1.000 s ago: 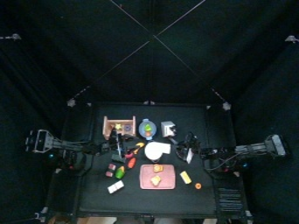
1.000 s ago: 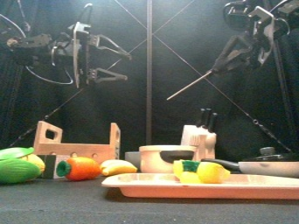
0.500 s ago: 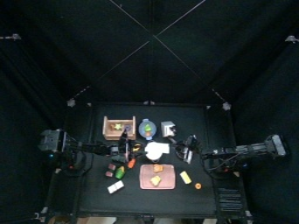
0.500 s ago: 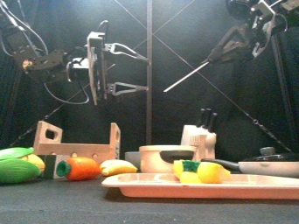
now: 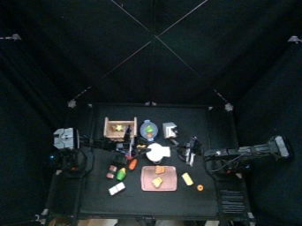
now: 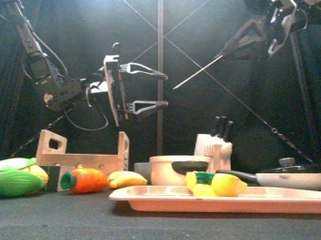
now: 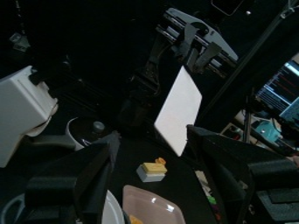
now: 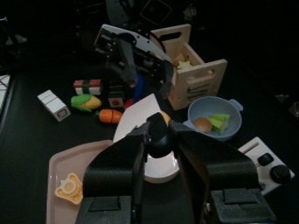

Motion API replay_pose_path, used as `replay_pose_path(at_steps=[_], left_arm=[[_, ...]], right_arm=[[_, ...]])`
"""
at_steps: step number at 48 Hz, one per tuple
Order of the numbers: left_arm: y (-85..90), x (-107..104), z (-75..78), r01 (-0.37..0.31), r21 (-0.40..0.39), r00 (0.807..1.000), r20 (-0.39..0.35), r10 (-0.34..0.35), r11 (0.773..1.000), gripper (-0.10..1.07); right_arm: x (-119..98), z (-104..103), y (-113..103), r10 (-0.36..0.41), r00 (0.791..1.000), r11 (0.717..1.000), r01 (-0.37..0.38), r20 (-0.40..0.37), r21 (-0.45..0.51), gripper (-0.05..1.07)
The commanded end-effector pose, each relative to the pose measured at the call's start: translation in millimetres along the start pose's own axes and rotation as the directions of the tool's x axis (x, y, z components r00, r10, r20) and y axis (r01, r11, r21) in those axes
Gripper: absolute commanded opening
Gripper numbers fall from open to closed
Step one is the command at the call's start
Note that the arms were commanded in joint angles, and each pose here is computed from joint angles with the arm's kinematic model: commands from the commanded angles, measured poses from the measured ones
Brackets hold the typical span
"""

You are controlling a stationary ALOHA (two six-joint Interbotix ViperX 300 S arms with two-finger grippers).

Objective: Grab cleaver with other hand

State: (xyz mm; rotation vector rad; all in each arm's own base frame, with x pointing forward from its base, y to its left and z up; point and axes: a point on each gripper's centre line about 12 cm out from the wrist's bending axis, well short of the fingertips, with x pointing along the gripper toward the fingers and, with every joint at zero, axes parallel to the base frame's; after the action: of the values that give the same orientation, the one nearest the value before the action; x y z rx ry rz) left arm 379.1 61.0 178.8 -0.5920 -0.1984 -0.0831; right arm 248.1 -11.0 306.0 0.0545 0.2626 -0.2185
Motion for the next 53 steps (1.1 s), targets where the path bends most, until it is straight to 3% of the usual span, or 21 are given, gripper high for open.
replay_pose_path(at_steps=[1, 18, 32, 53], left_arm=[[-4.6, 11.3, 8.2, 0.046, 0.002, 0.999, 0.025, -0.046, 0.999, 0.96], [-15.9, 24.0, 13.7, 0.146, -0.004, 0.988, 0.039, -0.146, 0.989, 0.95], [-17.8, 22.9, 14.5, 0.208, -0.086, 0.975, 0.095, -0.200, 0.974, 0.95], [-15.5, 25.6, 16.5, 0.230, -0.175, 0.969, 0.135, -0.208, 0.957, 0.92]], right_arm=[[-2.4, 12.4, 0.8, 0.007, 0.999, 1.000, -0.007, 0.035, 0.001, 0.65], [-2.2, 11.2, 0.3, 0.005, 0.999, 1.000, -0.005, 0.032, -0.001, 0.65], [-3.3, 15.1, -1.1, -0.001, 0.999, 1.000, 0.002, 0.051, -0.026, 0.65], [-7.3, 22.4, -11.6, -0.038, 0.996, 0.999, 0.041, 0.083, -0.035, 0.65]])
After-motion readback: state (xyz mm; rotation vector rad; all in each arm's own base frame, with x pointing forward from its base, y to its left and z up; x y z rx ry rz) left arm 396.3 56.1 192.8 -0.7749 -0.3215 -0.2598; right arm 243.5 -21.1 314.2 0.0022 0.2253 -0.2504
